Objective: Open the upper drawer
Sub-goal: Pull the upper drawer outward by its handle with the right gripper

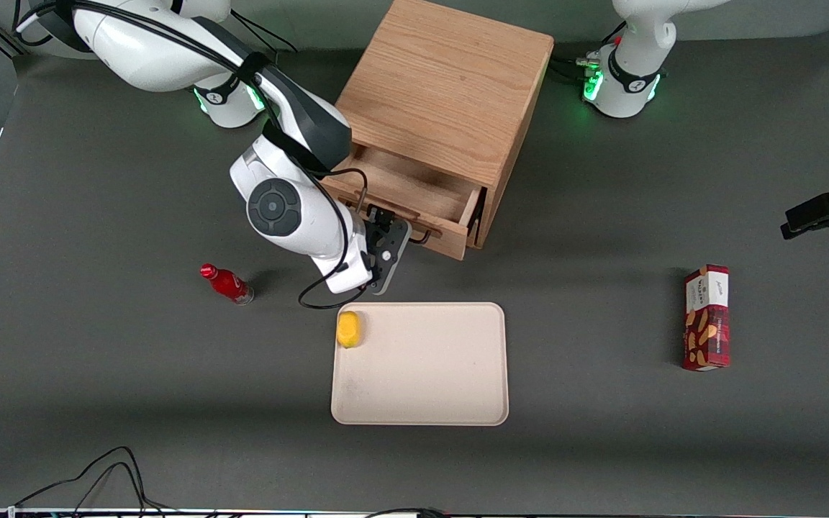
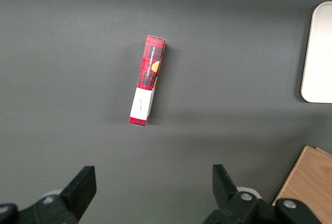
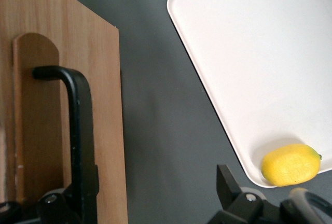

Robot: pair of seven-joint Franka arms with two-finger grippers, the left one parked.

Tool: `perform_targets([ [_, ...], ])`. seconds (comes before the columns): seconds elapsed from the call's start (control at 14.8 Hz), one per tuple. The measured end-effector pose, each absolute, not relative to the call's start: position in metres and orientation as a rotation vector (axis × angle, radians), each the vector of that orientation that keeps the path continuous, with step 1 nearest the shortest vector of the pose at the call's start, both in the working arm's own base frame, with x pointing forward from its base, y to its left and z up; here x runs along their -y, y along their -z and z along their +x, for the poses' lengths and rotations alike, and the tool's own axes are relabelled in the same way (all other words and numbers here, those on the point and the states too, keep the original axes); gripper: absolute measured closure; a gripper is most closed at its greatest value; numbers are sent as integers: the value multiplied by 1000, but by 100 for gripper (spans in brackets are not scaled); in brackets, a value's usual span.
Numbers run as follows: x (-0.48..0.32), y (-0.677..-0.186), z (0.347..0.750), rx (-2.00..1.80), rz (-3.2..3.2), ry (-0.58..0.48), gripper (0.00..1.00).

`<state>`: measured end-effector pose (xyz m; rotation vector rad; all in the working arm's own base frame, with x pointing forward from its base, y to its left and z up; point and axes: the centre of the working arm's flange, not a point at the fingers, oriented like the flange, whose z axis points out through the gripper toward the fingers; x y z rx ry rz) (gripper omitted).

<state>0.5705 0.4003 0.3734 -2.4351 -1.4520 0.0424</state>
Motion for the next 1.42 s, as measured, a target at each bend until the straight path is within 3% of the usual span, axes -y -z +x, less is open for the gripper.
perform_targets([
  [1.42, -367, -372, 612, 1363, -2498, 6, 0],
])
